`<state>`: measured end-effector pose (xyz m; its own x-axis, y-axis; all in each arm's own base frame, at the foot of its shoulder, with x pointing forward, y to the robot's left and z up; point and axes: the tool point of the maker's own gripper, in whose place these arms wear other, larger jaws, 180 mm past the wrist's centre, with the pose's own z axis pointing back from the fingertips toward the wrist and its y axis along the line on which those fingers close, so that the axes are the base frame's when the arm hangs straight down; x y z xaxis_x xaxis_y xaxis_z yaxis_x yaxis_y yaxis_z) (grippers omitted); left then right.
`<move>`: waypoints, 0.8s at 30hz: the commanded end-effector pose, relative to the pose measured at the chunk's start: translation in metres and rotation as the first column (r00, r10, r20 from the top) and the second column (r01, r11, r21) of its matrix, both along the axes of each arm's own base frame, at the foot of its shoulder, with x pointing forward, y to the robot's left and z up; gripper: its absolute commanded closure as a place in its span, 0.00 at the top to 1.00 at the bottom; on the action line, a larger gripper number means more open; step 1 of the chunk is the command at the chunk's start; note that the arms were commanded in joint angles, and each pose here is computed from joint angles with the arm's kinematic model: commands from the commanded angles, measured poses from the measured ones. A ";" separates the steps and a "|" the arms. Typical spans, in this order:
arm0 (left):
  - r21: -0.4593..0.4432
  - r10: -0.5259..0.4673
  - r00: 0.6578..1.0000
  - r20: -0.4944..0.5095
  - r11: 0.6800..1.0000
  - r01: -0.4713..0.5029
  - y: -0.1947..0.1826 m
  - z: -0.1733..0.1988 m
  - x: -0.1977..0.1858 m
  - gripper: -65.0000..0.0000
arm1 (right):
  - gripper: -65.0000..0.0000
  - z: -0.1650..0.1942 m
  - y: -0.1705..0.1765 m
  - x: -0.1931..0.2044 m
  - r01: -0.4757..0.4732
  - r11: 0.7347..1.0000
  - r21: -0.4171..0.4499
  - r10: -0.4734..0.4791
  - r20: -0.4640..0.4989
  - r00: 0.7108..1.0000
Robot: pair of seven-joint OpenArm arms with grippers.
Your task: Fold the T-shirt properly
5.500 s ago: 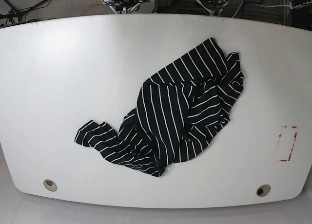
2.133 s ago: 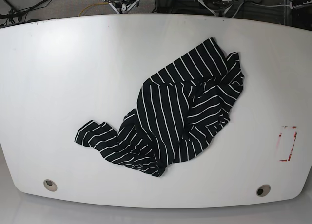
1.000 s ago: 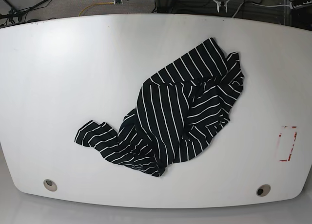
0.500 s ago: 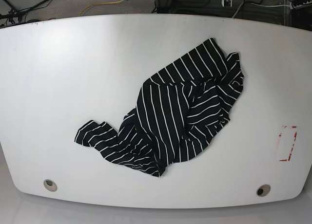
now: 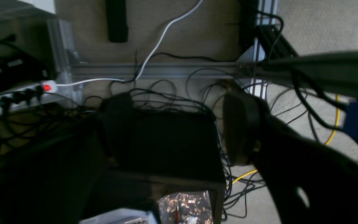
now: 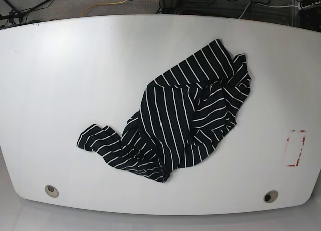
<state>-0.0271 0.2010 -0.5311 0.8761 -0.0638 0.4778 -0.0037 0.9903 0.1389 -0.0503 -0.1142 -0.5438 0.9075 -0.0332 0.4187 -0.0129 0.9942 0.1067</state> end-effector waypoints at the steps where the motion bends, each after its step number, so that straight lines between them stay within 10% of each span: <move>1: 0.010 -0.013 0.999 0.030 1.000 0.012 0.001 0.017 -0.002 0.63 | 0.25 0.016 0.002 0.001 0.006 1.000 -0.002 -0.006 0.035 0.999; 24: -0.093 0.075 0.969 0.237 0.994 -0.055 0.042 0.133 0.032 0.63 | 0.25 0.151 -0.020 0.031 0.137 0.989 0.050 -0.145 0.273 0.951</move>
